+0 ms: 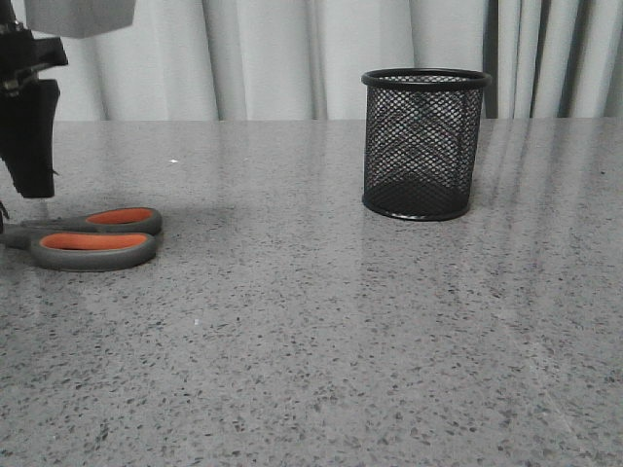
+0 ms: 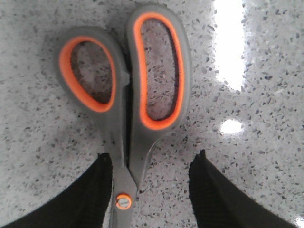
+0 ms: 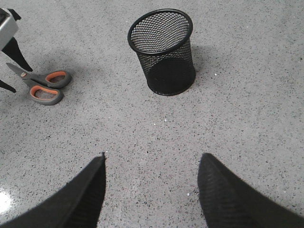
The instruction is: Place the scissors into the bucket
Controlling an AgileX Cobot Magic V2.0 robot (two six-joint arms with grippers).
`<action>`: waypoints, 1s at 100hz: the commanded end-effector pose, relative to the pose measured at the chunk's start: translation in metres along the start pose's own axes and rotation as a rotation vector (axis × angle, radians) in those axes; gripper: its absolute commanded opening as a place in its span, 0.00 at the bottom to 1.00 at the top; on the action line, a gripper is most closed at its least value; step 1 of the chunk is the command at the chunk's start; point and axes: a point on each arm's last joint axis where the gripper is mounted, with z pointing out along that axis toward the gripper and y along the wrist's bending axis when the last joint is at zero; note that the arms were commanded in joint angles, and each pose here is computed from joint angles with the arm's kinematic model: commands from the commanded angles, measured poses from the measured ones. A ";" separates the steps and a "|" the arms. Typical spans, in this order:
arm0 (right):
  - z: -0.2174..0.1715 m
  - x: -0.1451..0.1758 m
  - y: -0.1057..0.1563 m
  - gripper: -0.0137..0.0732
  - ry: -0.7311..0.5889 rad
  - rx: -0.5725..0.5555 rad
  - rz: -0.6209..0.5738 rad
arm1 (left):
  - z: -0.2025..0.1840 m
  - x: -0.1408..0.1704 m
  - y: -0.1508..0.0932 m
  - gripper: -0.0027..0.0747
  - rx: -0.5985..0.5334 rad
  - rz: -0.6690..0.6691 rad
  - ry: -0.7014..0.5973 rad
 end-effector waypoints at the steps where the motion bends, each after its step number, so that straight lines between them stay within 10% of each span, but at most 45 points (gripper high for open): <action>1: -0.004 -0.013 0.002 0.60 -0.074 -0.005 -0.014 | -0.013 -0.004 0.002 0.48 -0.053 0.006 -0.023; 87: -0.004 -0.013 0.002 0.60 -0.074 -0.005 -0.014 | 0.011 -0.006 0.012 0.48 0.001 0.000 -0.010; 100: -0.004 -0.013 0.002 0.60 -0.074 -0.005 -0.014 | 0.011 -0.006 0.011 0.36 0.008 0.000 -0.008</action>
